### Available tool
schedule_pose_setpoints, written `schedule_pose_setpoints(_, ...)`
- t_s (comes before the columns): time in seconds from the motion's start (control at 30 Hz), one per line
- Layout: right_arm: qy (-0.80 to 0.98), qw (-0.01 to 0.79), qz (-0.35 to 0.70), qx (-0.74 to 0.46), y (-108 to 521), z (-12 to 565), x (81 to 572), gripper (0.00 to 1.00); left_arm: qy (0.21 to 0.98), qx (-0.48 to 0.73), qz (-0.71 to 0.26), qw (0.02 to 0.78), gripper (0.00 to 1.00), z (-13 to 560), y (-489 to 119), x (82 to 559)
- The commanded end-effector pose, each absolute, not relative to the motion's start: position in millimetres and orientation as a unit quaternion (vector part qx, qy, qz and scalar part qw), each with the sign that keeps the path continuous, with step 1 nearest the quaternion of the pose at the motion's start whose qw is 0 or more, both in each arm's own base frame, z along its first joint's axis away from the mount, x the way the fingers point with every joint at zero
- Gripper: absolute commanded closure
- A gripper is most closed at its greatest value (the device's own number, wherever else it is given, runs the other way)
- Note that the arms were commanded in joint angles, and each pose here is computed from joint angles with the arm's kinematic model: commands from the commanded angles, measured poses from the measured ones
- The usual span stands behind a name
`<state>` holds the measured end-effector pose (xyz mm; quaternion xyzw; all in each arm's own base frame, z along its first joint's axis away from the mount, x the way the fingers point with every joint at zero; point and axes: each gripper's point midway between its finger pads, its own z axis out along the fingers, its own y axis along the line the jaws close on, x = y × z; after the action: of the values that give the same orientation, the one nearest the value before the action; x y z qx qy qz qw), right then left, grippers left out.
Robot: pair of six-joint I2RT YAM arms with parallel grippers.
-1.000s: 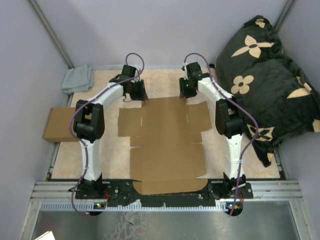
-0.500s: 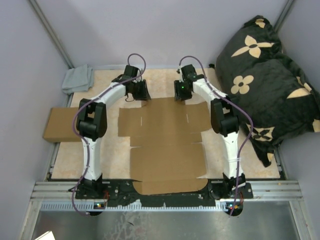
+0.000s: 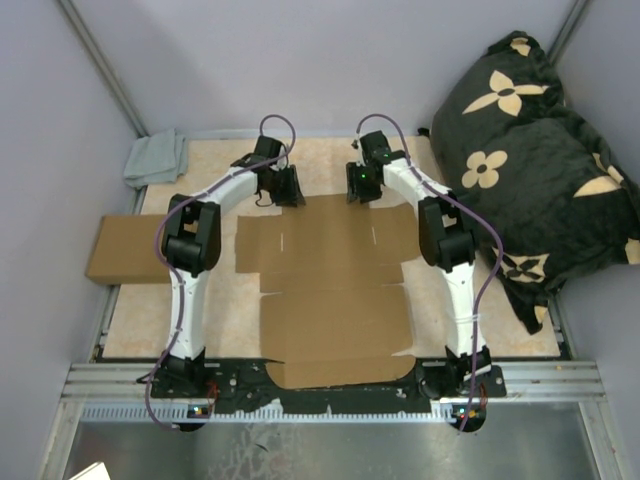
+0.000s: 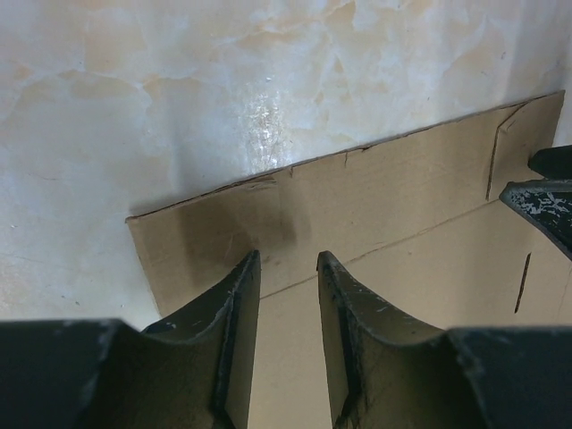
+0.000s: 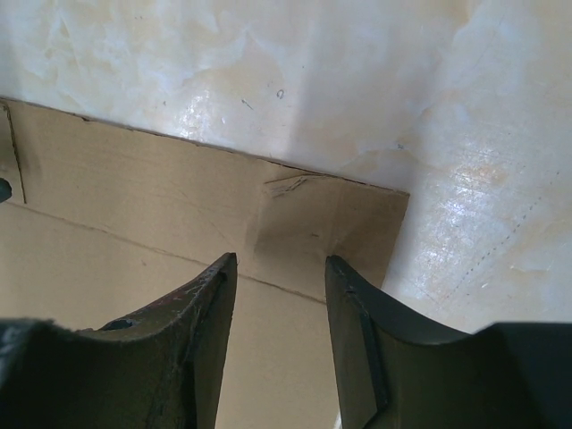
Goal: Fold the paper box
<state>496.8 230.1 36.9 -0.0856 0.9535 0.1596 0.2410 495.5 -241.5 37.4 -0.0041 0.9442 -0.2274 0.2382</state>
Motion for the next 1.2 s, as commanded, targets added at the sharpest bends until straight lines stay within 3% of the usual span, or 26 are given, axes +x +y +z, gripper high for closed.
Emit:
schedule_pose_setpoints(0.0, 0.955, 0.230, 0.167, -0.086, 240, 30, 491, 0.55, 0.955, -0.008, -0.210, 0.211, 0.61, 18, -240, 486)
schedule_pose_setpoints(0.37, 0.923, 0.356, 0.138, -0.051, 215, 146, 494, 0.53, 0.927, -0.014, -0.182, 0.327, 0.44, 144, -199, 491)
schedule_pose_setpoints(0.47, 0.910, 0.390, 0.136, -0.037, 202, 177, 477, 0.43, 0.922, -0.021, -0.180, 0.343, 0.40, 164, -186, 470)
schedule_pose_setpoints(0.53, 0.909, 0.393, 0.133, -0.030, 192, 184, 457, 0.26, 0.919, -0.022, -0.186, 0.346, 0.37, 169, -181, 448)
schedule_pose_setpoints(0.6, 0.916, 0.378, 0.135, -0.028, 184, 176, 431, 0.16, 0.919, -0.028, -0.200, 0.340, 0.34, 164, -177, 420)
schedule_pose_setpoints(0.87, 0.941, 0.297, 0.159, -0.011, 159, 103, 322, 0.15, 0.927, -0.076, -0.241, 0.276, 0.32, 93, -163, 312)
schedule_pose_setpoints(1.17, 0.954, 0.260, 0.148, 0.025, 146, 63, 288, 0.16, 0.938, -0.082, -0.225, 0.250, 0.31, 67, -150, 279)
